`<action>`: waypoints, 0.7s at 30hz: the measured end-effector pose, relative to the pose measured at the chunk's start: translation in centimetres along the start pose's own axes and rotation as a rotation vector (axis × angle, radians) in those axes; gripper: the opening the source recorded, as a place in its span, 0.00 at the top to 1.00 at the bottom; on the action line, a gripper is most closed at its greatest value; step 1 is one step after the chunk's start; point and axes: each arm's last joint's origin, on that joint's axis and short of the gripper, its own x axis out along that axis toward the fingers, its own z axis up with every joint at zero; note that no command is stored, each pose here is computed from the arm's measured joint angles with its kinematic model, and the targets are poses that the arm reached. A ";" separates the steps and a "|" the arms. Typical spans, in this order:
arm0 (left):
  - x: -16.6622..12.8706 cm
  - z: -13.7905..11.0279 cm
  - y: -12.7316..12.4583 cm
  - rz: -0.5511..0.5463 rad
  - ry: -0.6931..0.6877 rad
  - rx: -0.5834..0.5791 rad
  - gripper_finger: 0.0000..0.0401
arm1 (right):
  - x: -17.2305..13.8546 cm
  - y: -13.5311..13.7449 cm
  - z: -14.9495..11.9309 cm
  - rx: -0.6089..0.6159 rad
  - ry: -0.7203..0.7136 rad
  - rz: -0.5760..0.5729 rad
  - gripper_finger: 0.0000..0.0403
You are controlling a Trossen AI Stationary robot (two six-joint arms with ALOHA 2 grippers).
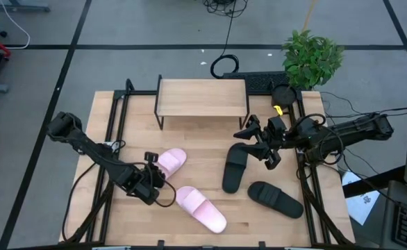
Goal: Pick and place slides into the shelf
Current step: Put the left pink slide on the shelf
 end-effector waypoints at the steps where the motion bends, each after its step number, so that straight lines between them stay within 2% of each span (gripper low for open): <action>1: -0.1 0.0 0.0 -0.018 0.003 -0.003 0.88 | 0.0 -0.1 0.0 -0.001 0.000 -0.002 0.48; 4: 0.0 0.0 0.1 -0.046 0.017 -0.014 0.88 | 0.0 -0.1 0.0 -0.004 0.000 -0.003 0.48; 16: 0.5 0.3 1.1 -0.035 0.031 -0.092 0.88 | 0.0 -0.1 0.0 -0.023 -0.001 -0.004 0.48; 21: 0.9 0.4 1.8 -0.024 0.043 -0.128 0.79 | 0.0 -0.1 0.0 -0.023 -0.001 -0.004 0.48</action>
